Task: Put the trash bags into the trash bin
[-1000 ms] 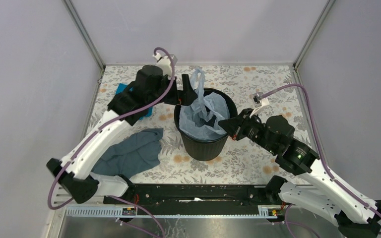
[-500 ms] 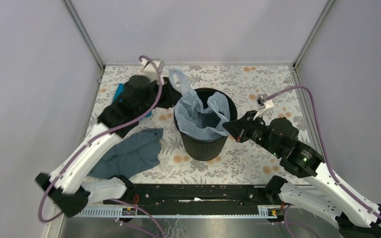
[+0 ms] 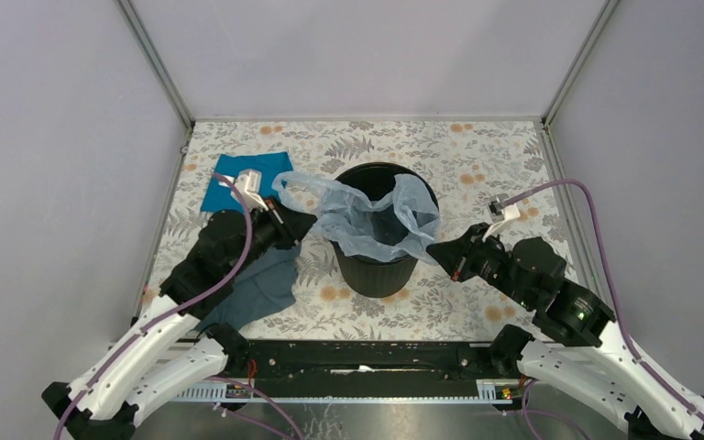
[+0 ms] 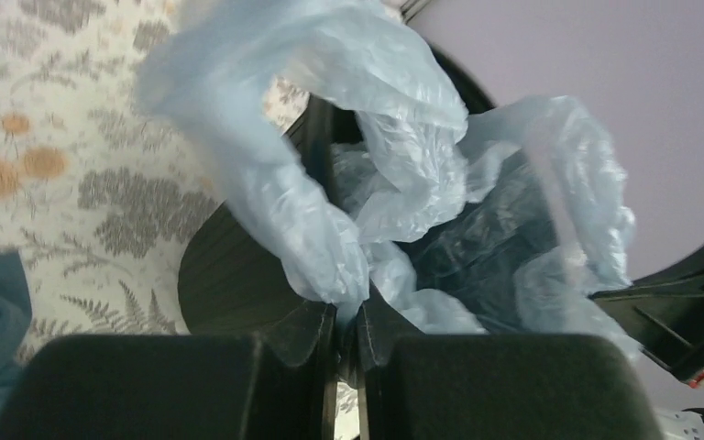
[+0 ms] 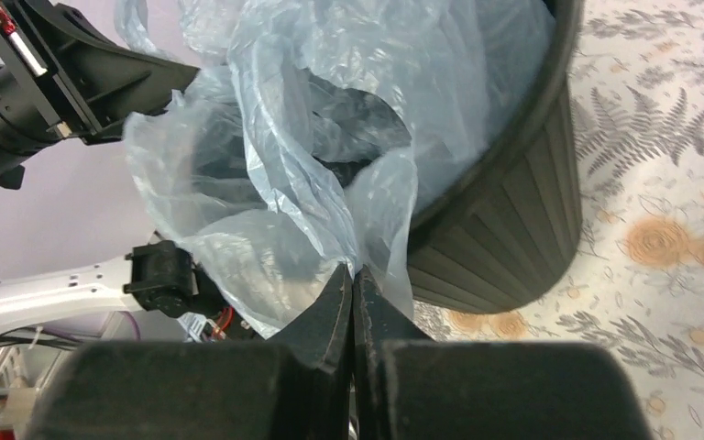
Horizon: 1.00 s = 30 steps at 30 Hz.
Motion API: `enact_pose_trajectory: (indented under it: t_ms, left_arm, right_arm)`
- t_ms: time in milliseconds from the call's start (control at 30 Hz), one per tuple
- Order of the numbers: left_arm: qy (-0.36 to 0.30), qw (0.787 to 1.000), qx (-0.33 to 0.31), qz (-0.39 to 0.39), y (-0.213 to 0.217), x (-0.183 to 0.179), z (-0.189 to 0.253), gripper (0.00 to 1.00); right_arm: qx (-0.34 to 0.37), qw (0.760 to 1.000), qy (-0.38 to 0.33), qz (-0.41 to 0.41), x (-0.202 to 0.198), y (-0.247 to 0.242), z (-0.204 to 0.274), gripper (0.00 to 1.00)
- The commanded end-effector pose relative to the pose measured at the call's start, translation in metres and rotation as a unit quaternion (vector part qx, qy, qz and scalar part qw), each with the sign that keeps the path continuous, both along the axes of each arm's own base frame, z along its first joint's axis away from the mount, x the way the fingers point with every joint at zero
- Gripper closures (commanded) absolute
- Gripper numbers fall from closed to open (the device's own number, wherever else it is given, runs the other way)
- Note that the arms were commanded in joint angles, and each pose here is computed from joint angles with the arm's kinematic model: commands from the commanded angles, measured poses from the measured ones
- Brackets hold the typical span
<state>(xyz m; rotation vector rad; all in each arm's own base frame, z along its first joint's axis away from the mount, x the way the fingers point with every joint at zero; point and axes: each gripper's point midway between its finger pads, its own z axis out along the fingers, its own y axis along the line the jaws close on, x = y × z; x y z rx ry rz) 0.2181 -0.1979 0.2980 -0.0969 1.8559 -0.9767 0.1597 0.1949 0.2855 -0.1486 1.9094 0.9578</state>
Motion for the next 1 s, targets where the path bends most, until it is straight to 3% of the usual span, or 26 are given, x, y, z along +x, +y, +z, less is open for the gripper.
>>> enact_pose_trajectory:
  t_ms: [0, 367, 600, 733, 833, 967]
  left_arm:
    - [0.011, 0.999, -0.033, 0.004, -0.002, -0.001, 0.000, 0.89]
    - [0.016, 0.998, -0.020, 0.050, 0.025, -0.009, -0.018, 0.92]
    - [-0.029, 0.999, -0.037, -0.018, 0.018, -0.034, 0.012, 0.94]
    - [-0.024, 0.997, -0.044, -0.057, 0.010, -0.048, 0.006, 0.86]
    - [-0.007, 0.997, -0.048, -0.062, 0.007, -0.049, -0.004, 0.83]
    - [-0.004, 0.997, -0.052, -0.065, 0.005, -0.049, -0.004, 0.82]
  right_arm:
    - [-0.021, 0.999, 0.002, -0.036, -0.001, -0.020, -0.018, 1.00]
    - [-0.051, 0.991, 0.016, -0.121, 0.008, -0.054, -0.044, 1.00]
    - [-0.019, 0.997, 0.012, -0.071, -0.005, -0.040, -0.031, 0.96]
    - [-0.002, 1.000, 0.022, -0.019, -0.017, -0.024, -0.026, 0.77]
    - [0.009, 0.998, 0.060, -0.032, -0.018, -0.023, -0.034, 0.44]
    - [0.058, 0.994, 0.086, -0.038, -0.019, -0.016, -0.031, 0.28]
